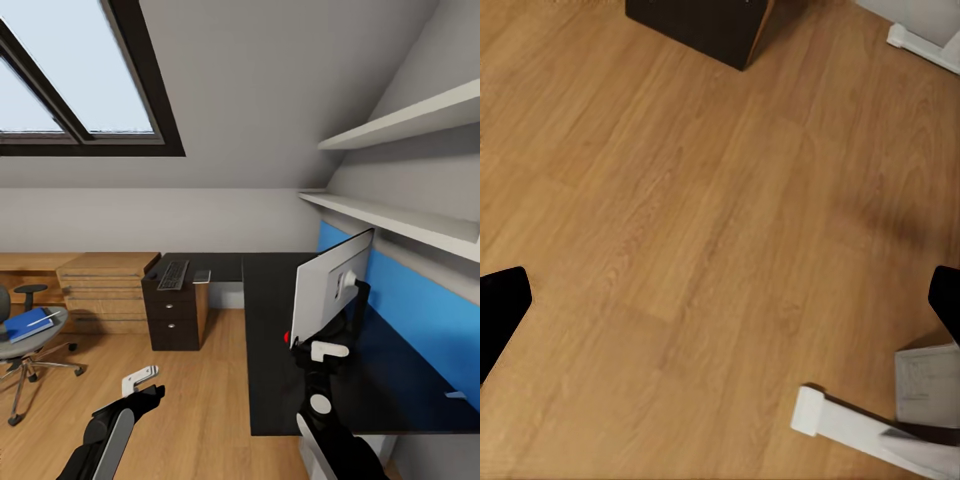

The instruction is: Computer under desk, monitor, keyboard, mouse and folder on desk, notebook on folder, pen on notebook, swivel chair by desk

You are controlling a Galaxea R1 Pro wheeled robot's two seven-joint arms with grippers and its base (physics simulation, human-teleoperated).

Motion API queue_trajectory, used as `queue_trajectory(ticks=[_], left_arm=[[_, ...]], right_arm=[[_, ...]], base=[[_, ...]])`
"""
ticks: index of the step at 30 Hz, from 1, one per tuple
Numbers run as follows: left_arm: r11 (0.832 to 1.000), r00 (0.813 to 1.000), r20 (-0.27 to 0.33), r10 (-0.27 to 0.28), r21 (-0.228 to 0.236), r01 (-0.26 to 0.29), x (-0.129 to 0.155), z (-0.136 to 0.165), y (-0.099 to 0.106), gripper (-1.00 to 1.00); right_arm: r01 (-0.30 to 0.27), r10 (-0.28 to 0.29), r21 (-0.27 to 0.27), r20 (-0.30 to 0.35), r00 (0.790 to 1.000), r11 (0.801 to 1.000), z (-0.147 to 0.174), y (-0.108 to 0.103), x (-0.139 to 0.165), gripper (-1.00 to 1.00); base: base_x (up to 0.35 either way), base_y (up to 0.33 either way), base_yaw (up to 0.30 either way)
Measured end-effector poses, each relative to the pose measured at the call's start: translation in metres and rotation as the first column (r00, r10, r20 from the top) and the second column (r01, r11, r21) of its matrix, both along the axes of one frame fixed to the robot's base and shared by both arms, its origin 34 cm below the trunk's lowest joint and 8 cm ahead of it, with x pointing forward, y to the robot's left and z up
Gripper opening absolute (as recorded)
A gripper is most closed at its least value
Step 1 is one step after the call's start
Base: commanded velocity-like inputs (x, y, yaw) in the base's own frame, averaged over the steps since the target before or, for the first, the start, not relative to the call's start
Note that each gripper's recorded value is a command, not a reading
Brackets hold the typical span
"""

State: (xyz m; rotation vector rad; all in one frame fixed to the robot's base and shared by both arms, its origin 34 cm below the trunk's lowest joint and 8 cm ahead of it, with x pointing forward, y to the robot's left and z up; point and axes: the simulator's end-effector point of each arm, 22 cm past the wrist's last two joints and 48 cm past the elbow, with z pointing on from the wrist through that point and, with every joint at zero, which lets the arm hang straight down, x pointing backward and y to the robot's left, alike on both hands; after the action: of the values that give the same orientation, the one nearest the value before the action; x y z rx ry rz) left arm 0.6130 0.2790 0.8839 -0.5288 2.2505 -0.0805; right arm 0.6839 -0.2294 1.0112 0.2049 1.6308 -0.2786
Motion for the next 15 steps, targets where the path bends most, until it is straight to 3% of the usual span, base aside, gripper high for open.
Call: queue_trajectory(ticks=[7,15], left_arm=[[1.0,1.0,0.0,0.0,0.0,0.0,0.0,0.0001,0.0,1.0],[1.0,1.0,0.0,0.0,0.0,0.0,0.0002,0.0,0.0,1.0]], right_arm=[[-0.004,0.004,-0.007,0.01,1.0,1.0,0.0016,0.0036,-0.0009,1.0],[-0.001,0.001,-0.014,0.014,1.0,1.0,0.0024,0.0026,-0.0011,1.0]], base=[[0.107,0.04,0.0],[0.022,0.006,0.0]])
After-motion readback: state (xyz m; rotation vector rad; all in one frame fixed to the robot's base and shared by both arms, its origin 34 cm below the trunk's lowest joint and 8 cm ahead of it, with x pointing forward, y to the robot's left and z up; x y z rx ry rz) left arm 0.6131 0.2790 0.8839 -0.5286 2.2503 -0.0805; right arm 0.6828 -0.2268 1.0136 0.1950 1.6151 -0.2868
